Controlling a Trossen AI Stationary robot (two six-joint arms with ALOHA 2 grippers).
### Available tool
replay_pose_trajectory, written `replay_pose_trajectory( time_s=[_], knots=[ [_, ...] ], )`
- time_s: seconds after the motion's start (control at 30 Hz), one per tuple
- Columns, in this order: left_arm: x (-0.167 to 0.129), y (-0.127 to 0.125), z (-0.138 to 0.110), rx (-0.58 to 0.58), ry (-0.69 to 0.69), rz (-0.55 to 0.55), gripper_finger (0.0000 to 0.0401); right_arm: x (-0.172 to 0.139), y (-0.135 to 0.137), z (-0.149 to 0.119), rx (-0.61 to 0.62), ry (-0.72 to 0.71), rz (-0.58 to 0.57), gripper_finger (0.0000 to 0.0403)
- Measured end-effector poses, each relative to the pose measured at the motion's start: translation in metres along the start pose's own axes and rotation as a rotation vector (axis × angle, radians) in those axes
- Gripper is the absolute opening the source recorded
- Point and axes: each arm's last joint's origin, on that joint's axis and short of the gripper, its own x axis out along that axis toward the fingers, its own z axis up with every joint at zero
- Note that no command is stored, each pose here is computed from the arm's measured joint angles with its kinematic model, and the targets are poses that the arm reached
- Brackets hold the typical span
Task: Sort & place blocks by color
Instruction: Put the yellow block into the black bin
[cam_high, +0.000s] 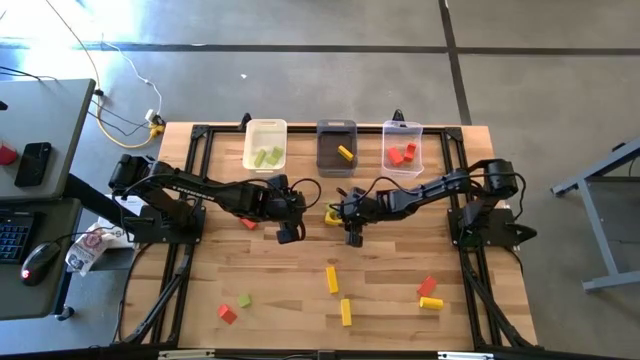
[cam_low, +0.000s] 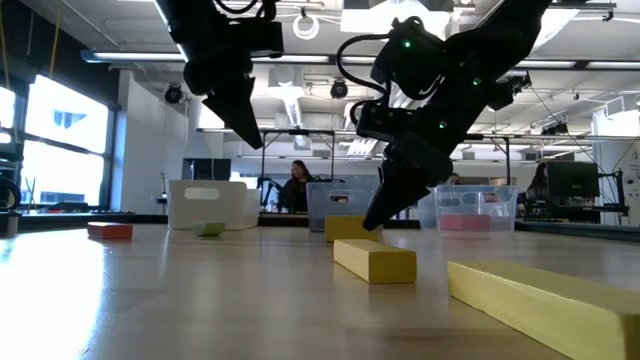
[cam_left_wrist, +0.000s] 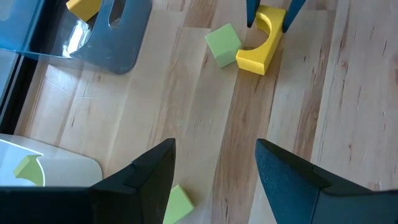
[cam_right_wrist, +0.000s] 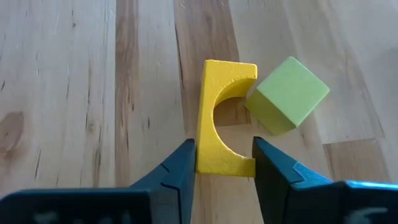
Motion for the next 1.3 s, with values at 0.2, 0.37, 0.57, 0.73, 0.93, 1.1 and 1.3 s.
replay_pose_trajectory(
  time_s=[0.2, 0.37, 0.57, 0.73, 0.93, 1.1, 1.3],
  knots=[
    [0.0, 0.0, 0.0, 0.002, 0.003, 0.001, 0.0207, -0.002, 0.001, 0.0, -0.002, 0.004, 0.032, 0.0103],
    [0.0, 0.0, 0.0, 0.013, 0.004, 0.002, 0.0207, -0.009, 0.002, 0.004, -0.001, -0.014, 0.056, 0.0103],
    [0.0, 0.001, 0.0, 0.028, 0.004, 0.012, 0.0207, -0.018, 0.001, 0.009, -0.008, -0.044, 0.059, 0.0103],
    [0.0, 0.001, 0.0, 0.045, 0.003, 0.019, 0.0207, -0.032, 0.0, 0.016, -0.026, -0.095, 0.031, 0.0103],
    [0.0, 0.003, 0.0, 0.053, -0.005, 0.068, 0.0207, -0.051, -0.007, 0.026, -0.052, -0.172, -0.046, 0.0103],
    [0.0, 0.003, 0.0, 0.053, -0.004, 0.073, 0.0207, -0.062, -0.018, 0.034, -0.042, -0.237, -0.124, 0.0103],
    [0.0, 0.005, -0.008, 0.07, 0.075, 0.09, 0.0207, -0.065, -0.036, 0.041, -0.019, -0.311, -0.224, 0.0103]
  ],
)
